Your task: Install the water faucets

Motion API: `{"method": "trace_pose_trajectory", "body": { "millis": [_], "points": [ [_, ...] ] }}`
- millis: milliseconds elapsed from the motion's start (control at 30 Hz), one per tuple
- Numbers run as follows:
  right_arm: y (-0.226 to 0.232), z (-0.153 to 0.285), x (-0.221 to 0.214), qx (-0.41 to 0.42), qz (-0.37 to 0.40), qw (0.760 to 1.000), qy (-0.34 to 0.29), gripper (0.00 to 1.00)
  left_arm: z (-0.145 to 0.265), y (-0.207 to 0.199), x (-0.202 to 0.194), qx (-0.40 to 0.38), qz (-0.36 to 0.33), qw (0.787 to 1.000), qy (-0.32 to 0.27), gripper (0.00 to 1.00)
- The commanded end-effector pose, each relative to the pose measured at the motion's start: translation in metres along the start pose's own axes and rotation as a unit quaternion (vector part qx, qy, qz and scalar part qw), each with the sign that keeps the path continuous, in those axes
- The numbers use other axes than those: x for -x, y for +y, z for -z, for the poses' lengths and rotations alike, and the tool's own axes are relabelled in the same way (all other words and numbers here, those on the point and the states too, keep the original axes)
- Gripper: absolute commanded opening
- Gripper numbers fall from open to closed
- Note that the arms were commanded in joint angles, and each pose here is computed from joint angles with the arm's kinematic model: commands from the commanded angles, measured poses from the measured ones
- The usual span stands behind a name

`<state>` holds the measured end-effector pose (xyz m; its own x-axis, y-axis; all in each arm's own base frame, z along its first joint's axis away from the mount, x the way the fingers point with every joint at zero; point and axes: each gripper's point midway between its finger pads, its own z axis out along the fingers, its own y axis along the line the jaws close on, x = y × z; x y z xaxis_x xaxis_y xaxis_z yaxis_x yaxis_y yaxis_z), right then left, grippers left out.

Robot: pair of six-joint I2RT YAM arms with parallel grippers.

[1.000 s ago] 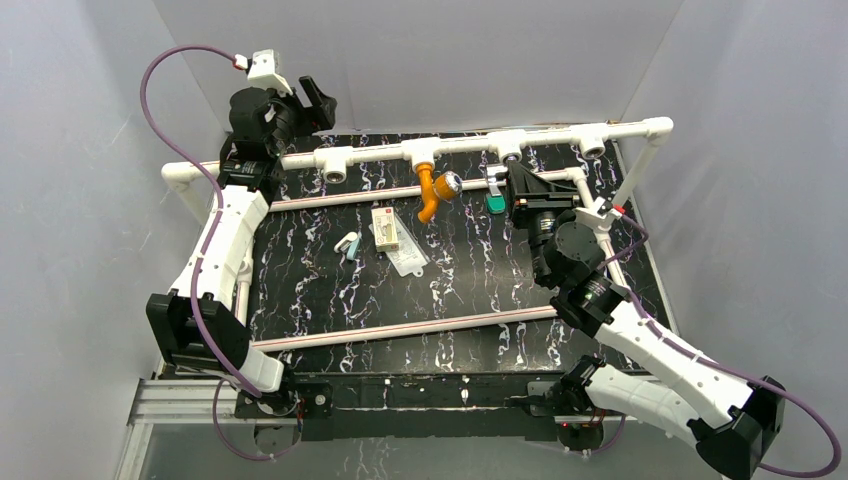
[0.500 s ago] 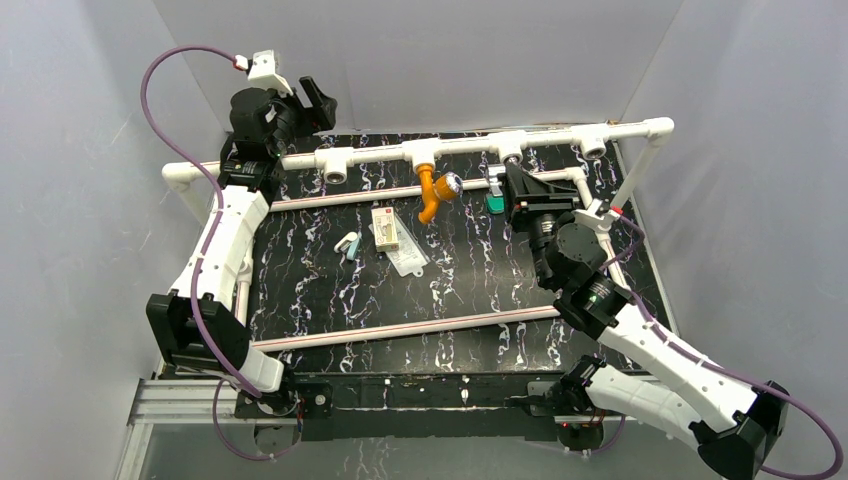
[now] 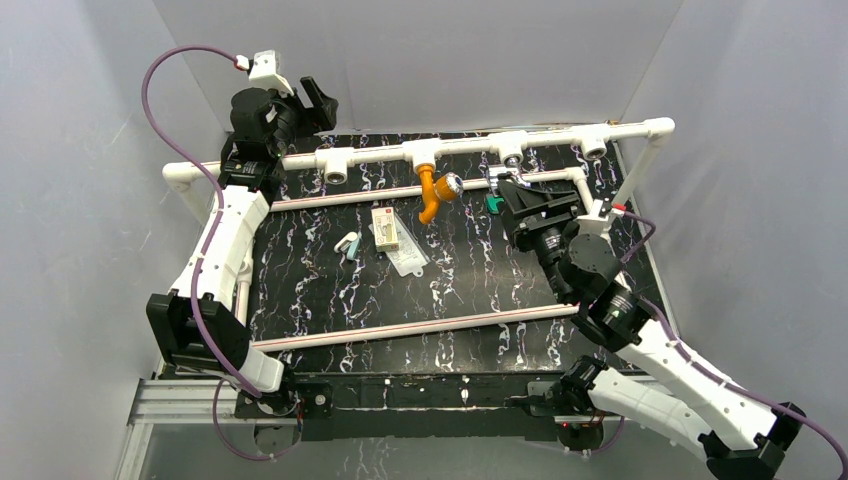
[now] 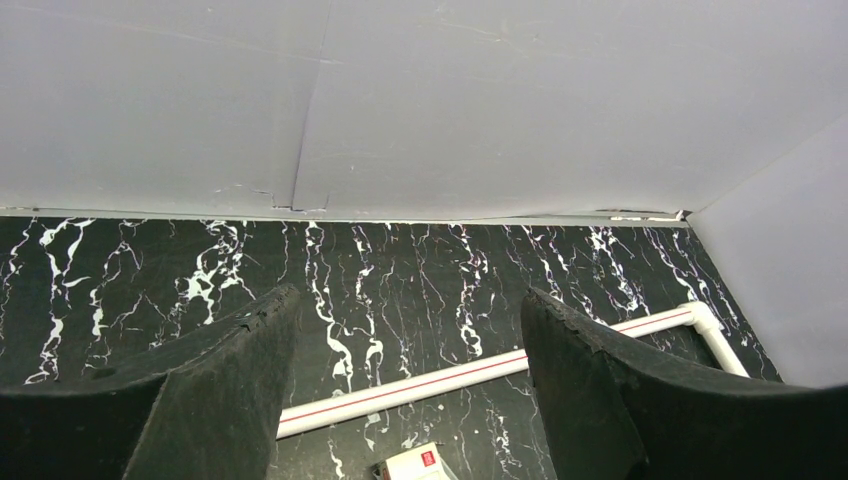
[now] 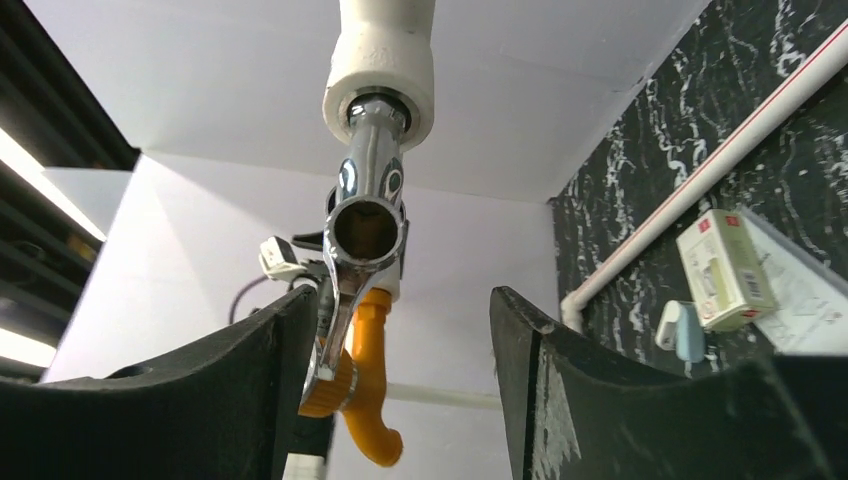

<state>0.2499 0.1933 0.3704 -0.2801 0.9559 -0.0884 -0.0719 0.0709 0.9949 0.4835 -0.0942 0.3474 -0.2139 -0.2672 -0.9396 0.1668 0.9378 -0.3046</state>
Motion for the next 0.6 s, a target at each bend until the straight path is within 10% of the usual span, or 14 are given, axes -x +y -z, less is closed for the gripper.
{"method": "trace_pose_trajectory", "body": {
  "millis": [0, 333, 567],
  "points": [
    [0.021, 0.017, 0.01, 0.014, 0.101, 0.995, 0.008, 0.72, 0.006, 0.06, -0.167, 0.085, 0.026, 0.966, 0.243, 0.78],
    [0.029, 0.047, 0.033, 0.045, 0.346, 0.937, 0.015, 0.78, 0.006, 0.06, -0.167, 0.086, 0.025, 0.966, 0.243, 0.78],
    [0.042, 0.057, 0.057, 0.061, 0.594, 0.802, 0.012, 0.73, 0.004, 0.059, -0.169, 0.082, 0.029, 0.965, 0.247, 0.78]
  ]
}}
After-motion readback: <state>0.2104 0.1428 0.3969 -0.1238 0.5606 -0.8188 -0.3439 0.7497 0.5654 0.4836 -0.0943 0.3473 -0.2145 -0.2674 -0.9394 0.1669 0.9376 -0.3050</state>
